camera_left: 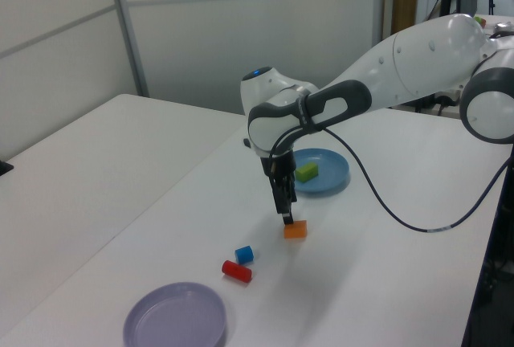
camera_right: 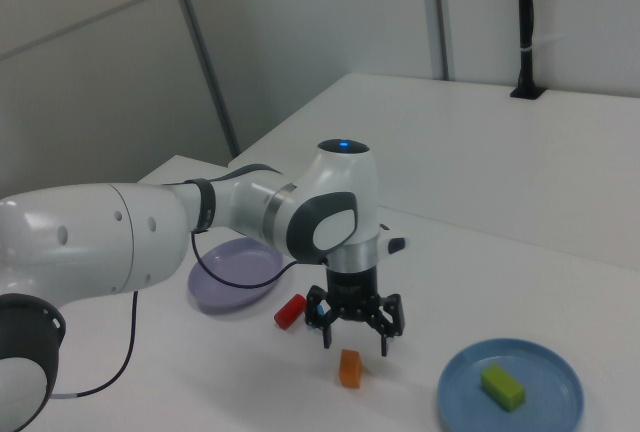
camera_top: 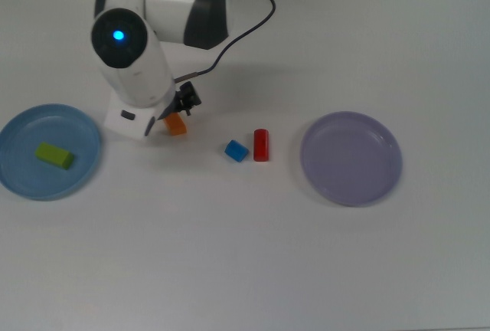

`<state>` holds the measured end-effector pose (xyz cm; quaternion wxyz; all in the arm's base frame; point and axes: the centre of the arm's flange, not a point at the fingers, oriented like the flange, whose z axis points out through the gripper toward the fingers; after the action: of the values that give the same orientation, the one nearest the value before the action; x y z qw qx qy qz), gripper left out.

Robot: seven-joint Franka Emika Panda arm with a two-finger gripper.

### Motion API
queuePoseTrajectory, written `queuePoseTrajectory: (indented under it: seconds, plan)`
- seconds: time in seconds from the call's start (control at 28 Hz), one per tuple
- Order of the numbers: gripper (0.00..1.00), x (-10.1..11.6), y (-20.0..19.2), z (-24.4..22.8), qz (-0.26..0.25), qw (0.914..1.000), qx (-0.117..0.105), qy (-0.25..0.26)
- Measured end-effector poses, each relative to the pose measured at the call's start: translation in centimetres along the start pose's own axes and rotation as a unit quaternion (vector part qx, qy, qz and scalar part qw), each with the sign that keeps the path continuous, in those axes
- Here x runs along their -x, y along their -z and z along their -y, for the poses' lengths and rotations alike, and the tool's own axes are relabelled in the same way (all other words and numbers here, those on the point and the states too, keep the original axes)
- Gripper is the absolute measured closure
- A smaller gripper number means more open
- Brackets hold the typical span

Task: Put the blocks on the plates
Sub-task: 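Lower the gripper and grasp the orange block, then carry the orange block onto the blue plate and release it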

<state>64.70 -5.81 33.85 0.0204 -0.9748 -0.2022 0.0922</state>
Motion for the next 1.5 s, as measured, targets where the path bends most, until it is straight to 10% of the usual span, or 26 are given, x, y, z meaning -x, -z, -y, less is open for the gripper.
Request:
queuePoseTrajectory:
  seconds: [0.32,0.86,1.5]
  plan:
    - [0.05,-0.1,-1.7,1.5,0.024,0.9995,0.005,0.018]
    - [0.64,0.1,-2.2,1.7,0.030,0.9994,0.004,0.019]
    - [0.66,3.8,5.5,-5.8,-0.037,0.9977,0.033,-0.046]
